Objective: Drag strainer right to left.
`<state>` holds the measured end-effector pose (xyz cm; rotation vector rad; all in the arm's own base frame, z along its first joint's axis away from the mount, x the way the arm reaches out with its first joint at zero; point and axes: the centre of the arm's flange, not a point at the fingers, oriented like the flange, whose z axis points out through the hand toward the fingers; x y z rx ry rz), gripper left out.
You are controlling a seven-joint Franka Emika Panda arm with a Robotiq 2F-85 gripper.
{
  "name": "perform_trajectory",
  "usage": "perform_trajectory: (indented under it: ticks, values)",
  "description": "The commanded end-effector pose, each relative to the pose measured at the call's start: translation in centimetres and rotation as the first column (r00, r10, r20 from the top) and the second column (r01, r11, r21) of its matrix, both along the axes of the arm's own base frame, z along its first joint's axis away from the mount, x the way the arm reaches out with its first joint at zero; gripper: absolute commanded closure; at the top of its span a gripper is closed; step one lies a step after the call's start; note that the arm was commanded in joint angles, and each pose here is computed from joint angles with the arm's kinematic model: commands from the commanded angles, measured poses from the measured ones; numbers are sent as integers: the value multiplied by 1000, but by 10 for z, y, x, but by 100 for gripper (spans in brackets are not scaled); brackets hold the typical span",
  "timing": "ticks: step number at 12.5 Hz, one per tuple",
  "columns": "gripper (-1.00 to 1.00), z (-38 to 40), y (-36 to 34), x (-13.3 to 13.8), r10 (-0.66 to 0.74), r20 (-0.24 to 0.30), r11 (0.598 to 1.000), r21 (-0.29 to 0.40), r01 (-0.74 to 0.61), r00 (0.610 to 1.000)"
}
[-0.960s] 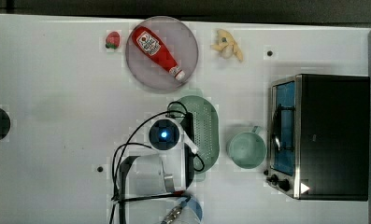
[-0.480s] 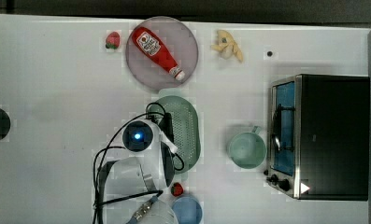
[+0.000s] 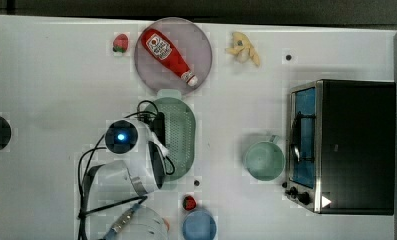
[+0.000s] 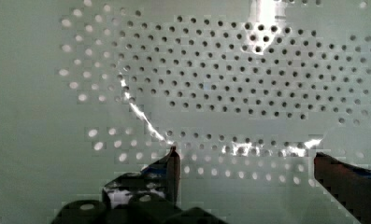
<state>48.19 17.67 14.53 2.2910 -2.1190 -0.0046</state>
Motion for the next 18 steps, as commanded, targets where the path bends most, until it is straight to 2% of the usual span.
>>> perform_trajectory:
  ticks: [1,7,15,18]
  values:
    - [-100,4,41,-10,-18,-13,1000,-16,18,1000]
    - [-100,7,79,-9,19,-38,999,-28,-20,999]
    - [-100,9,152,-2,-63,-61,997,46,66,996]
    - [-100,9,176,-5,-45,-59,997,57,49,997]
